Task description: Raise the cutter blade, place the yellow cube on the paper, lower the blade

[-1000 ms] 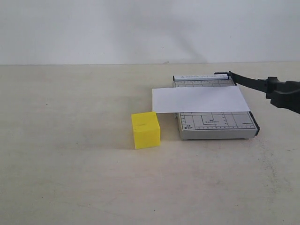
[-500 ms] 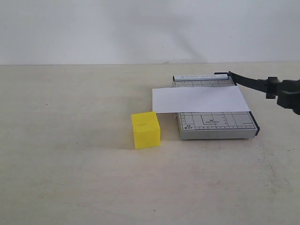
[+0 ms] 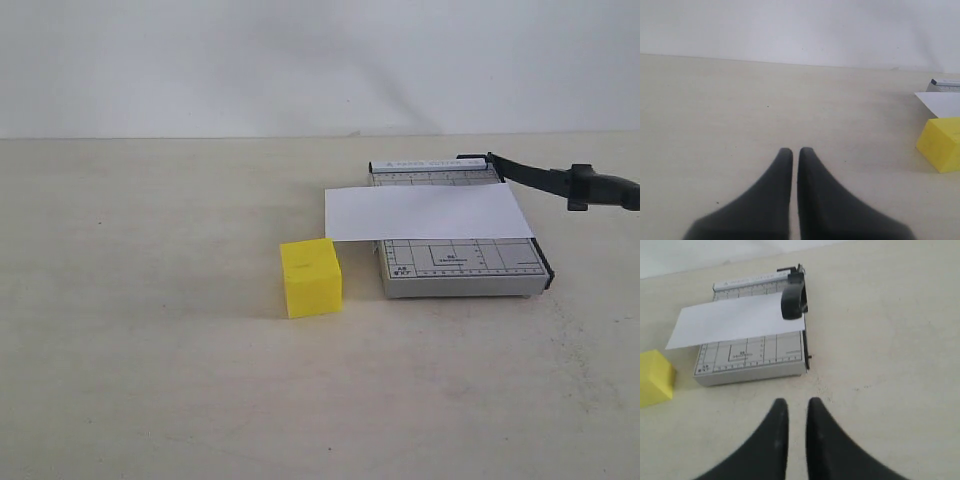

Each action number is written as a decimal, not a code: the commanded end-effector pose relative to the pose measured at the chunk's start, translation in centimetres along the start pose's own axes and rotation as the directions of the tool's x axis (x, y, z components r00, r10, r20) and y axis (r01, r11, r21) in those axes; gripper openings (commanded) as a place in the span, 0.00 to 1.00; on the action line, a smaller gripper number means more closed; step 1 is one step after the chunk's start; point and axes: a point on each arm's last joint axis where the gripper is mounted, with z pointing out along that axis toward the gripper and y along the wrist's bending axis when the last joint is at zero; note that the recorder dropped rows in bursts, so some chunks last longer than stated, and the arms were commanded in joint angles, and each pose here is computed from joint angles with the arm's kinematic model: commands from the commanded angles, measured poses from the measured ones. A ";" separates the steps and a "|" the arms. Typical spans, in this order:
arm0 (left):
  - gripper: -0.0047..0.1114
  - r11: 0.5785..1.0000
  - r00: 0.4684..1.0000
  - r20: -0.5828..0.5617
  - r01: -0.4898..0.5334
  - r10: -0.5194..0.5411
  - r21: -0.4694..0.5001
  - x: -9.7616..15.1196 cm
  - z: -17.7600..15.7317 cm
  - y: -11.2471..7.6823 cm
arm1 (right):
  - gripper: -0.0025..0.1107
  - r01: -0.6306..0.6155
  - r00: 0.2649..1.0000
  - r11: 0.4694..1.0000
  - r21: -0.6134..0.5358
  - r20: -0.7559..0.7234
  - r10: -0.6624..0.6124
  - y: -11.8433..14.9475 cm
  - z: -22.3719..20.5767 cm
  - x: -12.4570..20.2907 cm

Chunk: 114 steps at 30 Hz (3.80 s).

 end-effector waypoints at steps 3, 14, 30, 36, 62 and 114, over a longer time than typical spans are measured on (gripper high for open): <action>0.08 1.000 0.999 0.043 -0.011 0.011 -0.005 -0.4 -0.1 0.0 | 0.02 0.064 0.984 0.998 -0.023 0.165 -0.059 0.2 -1.2 -1.1; 0.08 0.990 0.980 0.136 0.143 -0.144 0.020 -1.3 -0.1 0.0 | 0.02 0.090 0.966 0.996 -0.027 0.247 -0.080 0.0 0.0 -0.2; 0.08 0.864 0.826 0.252 0.484 -0.504 0.139 -2.7 -0.4 0.1 | 0.02 -0.076 0.997 0.997 0.013 0.000 0.076 -1.8 6.2 8.0; 0.08 0.880 0.816 0.330 0.444 -0.475 0.167 -4.9 -1.4 0.0 | 0.02 -0.075 0.997 0.997 0.021 -0.024 0.076 -1.8 6.7 8.2; 0.08 0.926 0.970 -0.245 0.087 0.006 0.367 -11.3 17.9 -12.6 | 0.02 -0.075 0.996 0.997 0.026 -0.045 0.076 -1.9 6.7 8.4; 0.08 0.828 0.877 -0.383 -0.031 0.292 0.560 6.8 35.9 -35.3 | 0.02 0.007 1.000 1.000 0.014 -0.003 -0.007 -1.8 6.7 8.0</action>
